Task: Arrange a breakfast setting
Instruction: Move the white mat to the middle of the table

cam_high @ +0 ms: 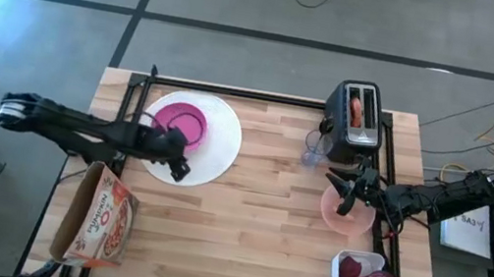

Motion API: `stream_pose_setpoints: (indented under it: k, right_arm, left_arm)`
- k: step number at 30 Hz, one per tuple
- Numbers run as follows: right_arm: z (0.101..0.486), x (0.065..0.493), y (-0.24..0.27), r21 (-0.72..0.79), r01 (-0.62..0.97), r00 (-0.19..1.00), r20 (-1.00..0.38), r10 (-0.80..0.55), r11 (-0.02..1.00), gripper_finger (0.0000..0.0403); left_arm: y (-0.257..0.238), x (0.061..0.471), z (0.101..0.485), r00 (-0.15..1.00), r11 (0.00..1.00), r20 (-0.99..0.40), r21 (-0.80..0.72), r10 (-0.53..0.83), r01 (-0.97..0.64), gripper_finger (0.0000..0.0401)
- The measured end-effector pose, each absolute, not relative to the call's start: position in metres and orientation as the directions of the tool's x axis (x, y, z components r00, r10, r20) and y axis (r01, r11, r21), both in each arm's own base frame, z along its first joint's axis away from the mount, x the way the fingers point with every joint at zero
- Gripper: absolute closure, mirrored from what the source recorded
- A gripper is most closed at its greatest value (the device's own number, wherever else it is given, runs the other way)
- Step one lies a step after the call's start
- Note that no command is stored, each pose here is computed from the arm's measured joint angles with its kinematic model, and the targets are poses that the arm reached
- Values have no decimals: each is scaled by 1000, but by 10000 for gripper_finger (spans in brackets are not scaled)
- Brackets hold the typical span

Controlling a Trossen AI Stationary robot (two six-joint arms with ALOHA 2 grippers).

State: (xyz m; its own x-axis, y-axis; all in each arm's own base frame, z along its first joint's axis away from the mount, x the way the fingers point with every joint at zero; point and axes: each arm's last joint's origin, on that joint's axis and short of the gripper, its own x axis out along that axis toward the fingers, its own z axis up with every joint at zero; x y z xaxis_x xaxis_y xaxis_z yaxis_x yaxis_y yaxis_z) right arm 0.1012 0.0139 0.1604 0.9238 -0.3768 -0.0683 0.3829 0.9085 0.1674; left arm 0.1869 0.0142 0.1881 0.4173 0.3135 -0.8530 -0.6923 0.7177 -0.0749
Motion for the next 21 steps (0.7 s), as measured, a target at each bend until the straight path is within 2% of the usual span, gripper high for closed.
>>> stream_pose_setpoints:
  k: [10,21]
  right_arm:
    - [160,101,14,168,383,924,-68,-377,908,303]
    - [160,101,14,167,383,924,-68,-377,908,303]
  left_arm:
    - [15,218,159,251,719,-928,25,275,-695,241]
    - [33,268,154,227,720,-915,92,333,-687,241]
